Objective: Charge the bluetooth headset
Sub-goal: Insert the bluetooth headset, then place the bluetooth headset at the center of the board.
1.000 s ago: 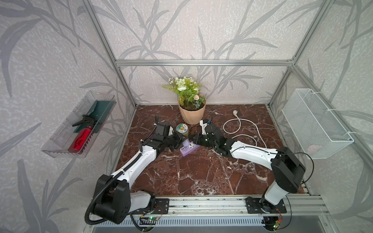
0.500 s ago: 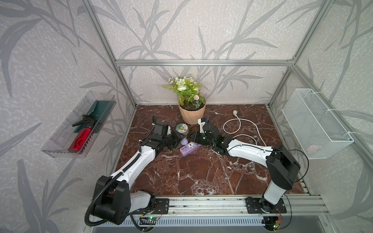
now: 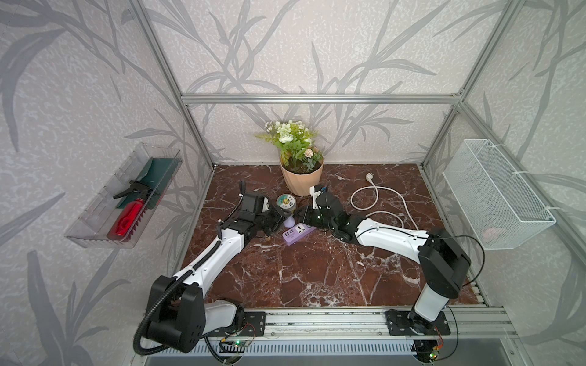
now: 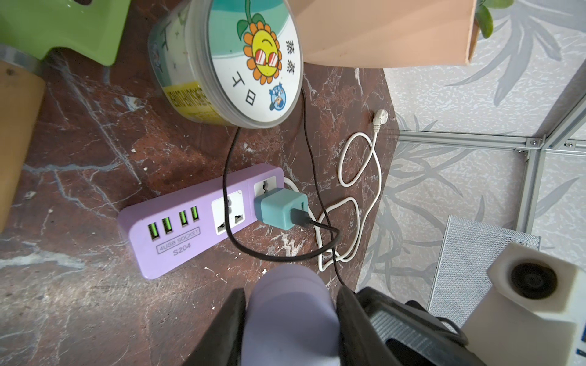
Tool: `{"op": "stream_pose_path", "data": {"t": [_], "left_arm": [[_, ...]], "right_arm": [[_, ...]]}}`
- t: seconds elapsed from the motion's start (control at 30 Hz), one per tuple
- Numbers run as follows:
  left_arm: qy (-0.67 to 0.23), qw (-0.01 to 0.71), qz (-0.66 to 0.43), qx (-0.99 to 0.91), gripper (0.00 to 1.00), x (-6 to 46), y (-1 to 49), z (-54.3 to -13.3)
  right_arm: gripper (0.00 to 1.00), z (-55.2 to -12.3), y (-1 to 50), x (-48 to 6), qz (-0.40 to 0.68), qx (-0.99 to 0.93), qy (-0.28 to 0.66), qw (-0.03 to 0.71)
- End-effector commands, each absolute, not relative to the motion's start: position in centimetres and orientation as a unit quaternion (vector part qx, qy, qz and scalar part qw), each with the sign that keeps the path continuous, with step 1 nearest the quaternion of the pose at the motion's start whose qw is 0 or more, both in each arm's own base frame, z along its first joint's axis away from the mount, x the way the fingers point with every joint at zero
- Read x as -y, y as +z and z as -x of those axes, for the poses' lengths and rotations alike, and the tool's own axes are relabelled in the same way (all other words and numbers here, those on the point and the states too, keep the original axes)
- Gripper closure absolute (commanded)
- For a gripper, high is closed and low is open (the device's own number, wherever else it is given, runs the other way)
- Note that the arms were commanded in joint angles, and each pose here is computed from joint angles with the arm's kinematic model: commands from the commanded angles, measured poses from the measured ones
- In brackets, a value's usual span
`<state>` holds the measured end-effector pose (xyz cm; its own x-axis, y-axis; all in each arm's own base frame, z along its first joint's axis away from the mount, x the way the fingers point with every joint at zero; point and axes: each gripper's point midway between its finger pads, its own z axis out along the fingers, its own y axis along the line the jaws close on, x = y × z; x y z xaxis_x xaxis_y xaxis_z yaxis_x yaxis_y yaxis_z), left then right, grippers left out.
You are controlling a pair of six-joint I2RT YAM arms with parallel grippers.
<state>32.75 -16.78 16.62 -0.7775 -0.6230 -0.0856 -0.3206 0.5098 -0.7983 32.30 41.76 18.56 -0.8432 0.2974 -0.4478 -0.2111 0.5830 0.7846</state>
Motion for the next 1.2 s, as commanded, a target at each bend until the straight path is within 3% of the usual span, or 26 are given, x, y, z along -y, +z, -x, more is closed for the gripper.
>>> {"op": "stream_pose_path", "data": {"t": [0.0,0.37,0.53,0.7,0.83,1.17], "left_arm": [[-0.598,0.301,0.117,-0.733,1.0,21.9,32.5,-34.6],[-0.598,0.305,0.119,-0.732,1.0,21.6,32.7,-34.0],[-0.582,0.298,0.119,-0.748,1.0,21.4,31.4,-33.3],[-0.559,0.284,0.129,-0.769,1.0,20.8,29.3,-32.7],[-0.535,0.276,0.134,-0.787,1.0,20.4,27.7,-32.6],[-0.487,0.281,0.117,-0.819,1.0,19.3,26.6,-32.5]], "right_arm": [[1.0,-20.1,15.7,-47.8,0.105,-0.854,0.498,0.112],[1.0,-21.0,15.5,-47.4,0.072,-0.849,0.507,0.128],[0.75,-23.3,16.7,-44.7,0.04,-0.841,0.517,0.155],[0.63,-24.2,19.7,-42.3,0.045,-0.834,0.514,0.194],[0.58,-23.9,21.7,-41.2,0.066,-0.83,0.512,0.211],[0.57,-21.0,21.8,-36.3,0.105,-0.831,0.499,0.223]]}}
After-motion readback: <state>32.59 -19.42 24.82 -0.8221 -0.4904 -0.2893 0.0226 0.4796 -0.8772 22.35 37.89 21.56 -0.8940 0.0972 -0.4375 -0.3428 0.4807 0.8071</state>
